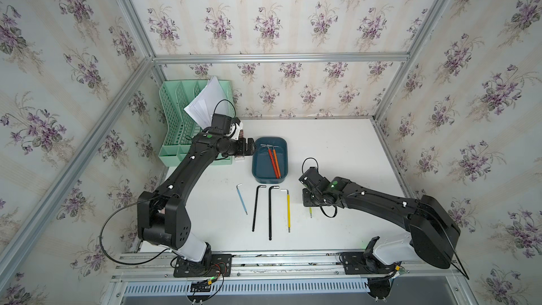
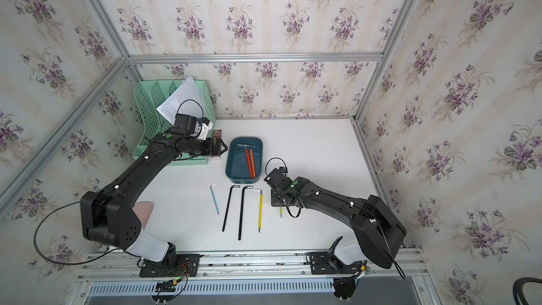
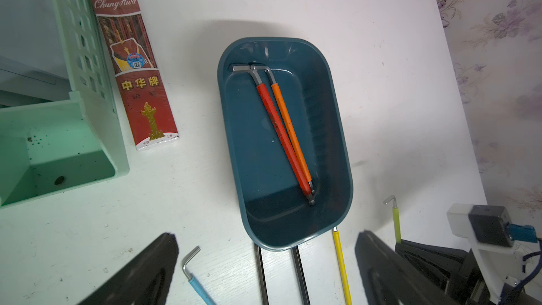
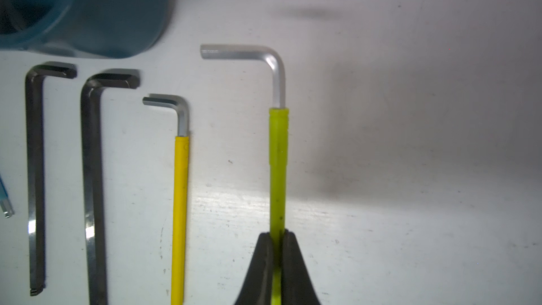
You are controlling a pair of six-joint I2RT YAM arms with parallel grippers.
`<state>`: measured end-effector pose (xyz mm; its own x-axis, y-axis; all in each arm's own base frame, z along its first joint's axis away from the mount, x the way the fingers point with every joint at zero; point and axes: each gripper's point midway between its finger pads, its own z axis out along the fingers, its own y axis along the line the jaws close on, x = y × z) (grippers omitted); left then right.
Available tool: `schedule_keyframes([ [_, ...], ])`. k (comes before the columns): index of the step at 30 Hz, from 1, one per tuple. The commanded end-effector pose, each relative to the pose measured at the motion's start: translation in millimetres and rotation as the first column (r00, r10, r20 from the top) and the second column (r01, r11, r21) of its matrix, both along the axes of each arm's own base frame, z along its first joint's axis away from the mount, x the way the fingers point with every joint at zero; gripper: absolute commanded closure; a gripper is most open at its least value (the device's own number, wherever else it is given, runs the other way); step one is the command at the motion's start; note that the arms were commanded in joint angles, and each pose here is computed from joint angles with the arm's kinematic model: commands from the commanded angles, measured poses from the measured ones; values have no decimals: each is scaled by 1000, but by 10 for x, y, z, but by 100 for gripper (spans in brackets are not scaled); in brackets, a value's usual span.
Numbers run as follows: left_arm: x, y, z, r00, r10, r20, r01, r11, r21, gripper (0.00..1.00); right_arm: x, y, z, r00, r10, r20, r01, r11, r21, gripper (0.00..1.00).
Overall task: Put the hex key on the desktop into the storage box
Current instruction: Pick up the Allen key from the center of the board, then place the Allen key in the storage box.
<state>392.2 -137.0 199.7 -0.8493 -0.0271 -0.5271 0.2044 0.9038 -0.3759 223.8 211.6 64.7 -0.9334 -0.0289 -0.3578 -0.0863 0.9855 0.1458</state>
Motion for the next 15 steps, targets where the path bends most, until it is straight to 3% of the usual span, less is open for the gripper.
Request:
schedule_keyframes([
  [1,4,21,52,1000,-3,23,3,1000,13,1,113,5,119,998,-30,57,28,999,36,100],
  [8,4,6,71,1000,-2,27,2,1000,3,1,220,50,400,990,-58,129,37,986,163,100],
  [15,79,-71,145,1000,-5,13,5,999,-42,1,297,11,568,985,-65,161,31,979,204,100],
])
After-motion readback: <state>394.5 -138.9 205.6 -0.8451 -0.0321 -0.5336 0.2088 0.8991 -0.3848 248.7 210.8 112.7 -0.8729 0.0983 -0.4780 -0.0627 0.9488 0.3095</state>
